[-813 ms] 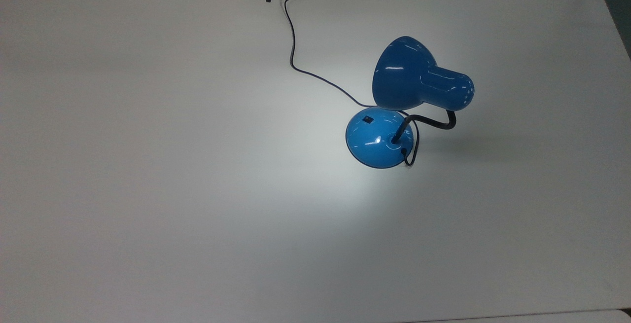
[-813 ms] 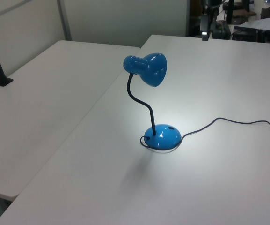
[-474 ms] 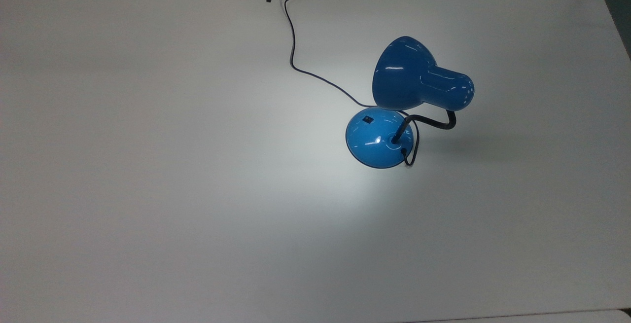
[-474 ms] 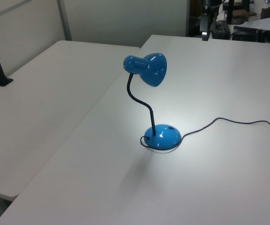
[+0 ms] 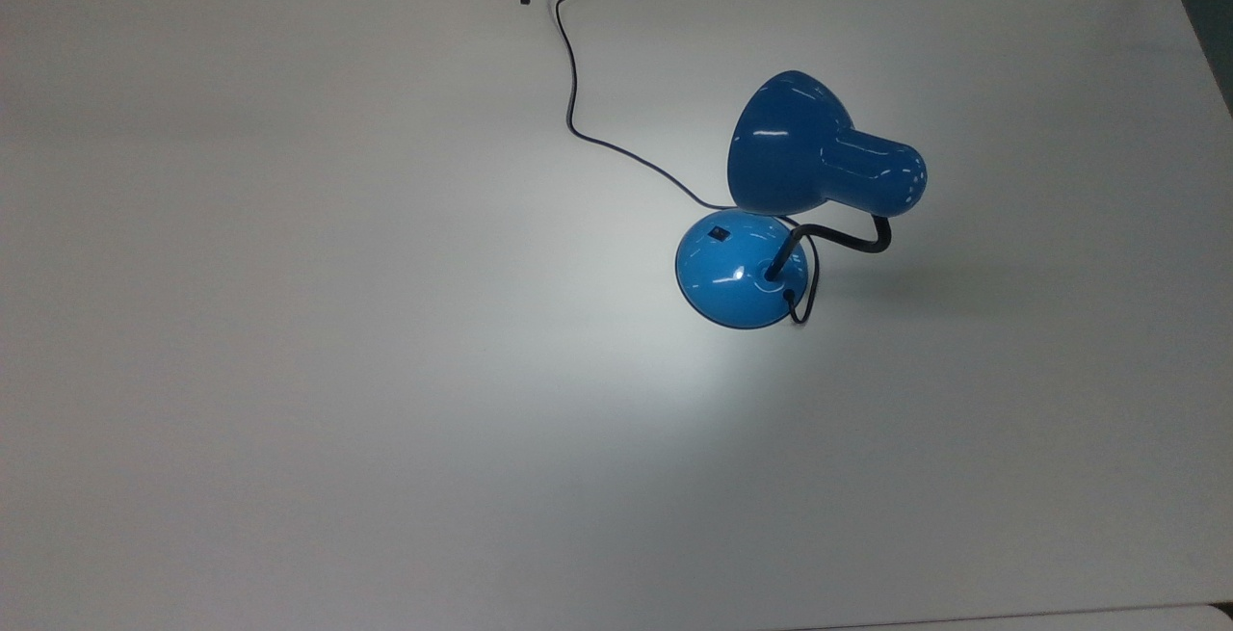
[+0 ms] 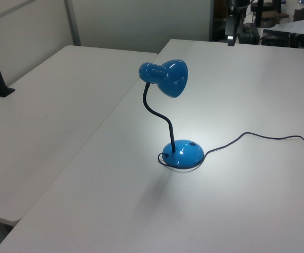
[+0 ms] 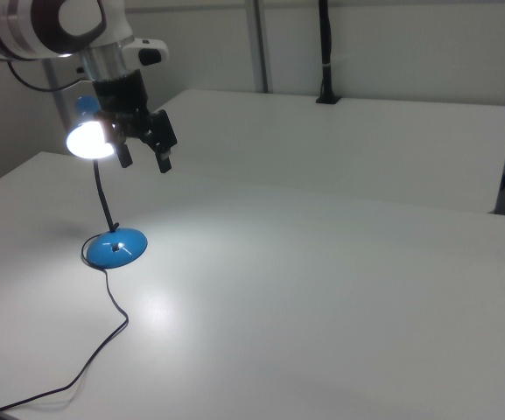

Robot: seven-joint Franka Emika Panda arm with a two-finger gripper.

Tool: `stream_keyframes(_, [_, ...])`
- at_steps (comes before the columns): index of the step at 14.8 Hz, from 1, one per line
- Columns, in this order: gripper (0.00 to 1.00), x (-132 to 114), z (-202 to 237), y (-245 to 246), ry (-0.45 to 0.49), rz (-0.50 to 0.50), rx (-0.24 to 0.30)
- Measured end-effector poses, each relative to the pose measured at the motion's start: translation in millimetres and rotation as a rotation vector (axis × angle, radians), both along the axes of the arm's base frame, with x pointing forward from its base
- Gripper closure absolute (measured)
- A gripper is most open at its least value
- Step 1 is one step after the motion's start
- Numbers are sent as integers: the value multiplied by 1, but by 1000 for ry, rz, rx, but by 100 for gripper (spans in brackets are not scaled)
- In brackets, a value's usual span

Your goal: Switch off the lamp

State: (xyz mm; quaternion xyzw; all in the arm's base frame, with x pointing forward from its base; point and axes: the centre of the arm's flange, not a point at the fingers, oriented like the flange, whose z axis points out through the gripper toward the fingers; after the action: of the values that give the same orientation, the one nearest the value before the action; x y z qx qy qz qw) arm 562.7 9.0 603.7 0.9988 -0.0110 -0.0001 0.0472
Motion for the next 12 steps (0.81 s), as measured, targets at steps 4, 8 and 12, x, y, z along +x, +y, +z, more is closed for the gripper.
stream_keyframes(4, [23, 0, 0, 0, 2, 14, 0])
stream_keyframes(8, [69, 0, -1, 0, 3, 16, 0])
stream_keyframes(12, [99, 0, -2, 0, 5, 17, 0])
